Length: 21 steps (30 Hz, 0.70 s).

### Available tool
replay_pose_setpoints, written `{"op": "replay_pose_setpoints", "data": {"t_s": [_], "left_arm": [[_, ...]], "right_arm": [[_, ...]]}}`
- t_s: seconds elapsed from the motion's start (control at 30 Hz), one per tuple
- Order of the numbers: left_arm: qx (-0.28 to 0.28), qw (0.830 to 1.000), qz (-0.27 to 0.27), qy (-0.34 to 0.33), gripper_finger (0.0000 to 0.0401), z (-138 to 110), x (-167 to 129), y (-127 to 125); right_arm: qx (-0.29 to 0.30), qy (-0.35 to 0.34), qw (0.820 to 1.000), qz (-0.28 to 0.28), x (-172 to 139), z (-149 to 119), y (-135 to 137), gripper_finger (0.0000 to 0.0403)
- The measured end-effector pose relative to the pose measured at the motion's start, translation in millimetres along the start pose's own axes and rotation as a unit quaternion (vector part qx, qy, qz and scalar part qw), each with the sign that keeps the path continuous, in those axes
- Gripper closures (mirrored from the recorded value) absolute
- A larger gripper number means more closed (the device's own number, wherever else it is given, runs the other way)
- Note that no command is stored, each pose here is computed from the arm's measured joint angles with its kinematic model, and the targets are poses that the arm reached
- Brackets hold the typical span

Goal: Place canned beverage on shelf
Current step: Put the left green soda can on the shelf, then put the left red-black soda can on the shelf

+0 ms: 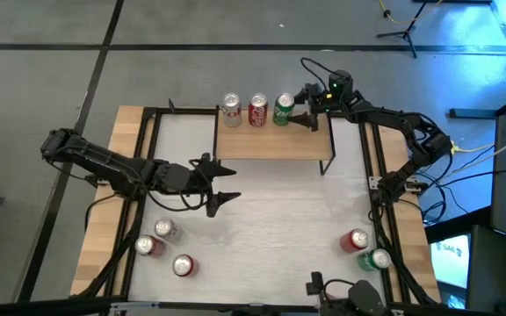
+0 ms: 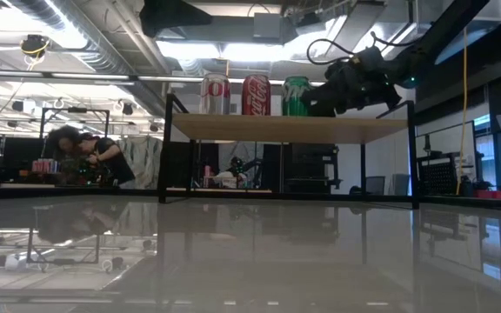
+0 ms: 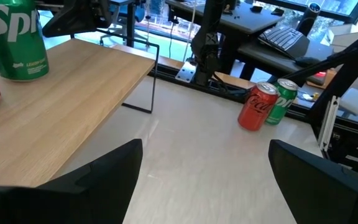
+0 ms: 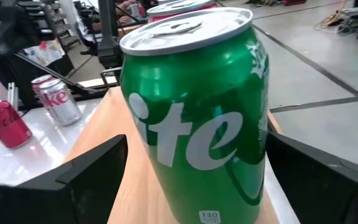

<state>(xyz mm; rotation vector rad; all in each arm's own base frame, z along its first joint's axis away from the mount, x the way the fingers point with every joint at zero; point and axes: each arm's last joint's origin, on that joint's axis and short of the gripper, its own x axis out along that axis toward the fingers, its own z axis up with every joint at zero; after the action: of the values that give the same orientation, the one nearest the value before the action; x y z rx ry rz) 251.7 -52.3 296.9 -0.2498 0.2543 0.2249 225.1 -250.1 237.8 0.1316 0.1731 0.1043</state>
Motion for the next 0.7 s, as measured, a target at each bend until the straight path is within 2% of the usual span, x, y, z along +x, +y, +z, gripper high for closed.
{"op": "replay_pose_setpoints", "data": {"t_s": [0.23,0.47,0.7], "left_arm": [[0.000,1.000,0.000,0.000,0.0062,-0.1,0.0,0.1],[0.000,1.000,0.001,0.000,0.0062,-0.2,0.1,0.1],[0.000,1.000,0.000,0.000,0.0062,0.0,0.0,0.1]], "right_arm": [[-0.002,-0.001,1.000,0.007,-0.1,0.1,0.4,0.0026],[-0.017,-0.008,1.000,-0.021,-9.9,7.9,-0.1,0.0026],[0.000,-0.001,0.999,-0.037,-28.5,19.6,9.2,0.0026]]}}
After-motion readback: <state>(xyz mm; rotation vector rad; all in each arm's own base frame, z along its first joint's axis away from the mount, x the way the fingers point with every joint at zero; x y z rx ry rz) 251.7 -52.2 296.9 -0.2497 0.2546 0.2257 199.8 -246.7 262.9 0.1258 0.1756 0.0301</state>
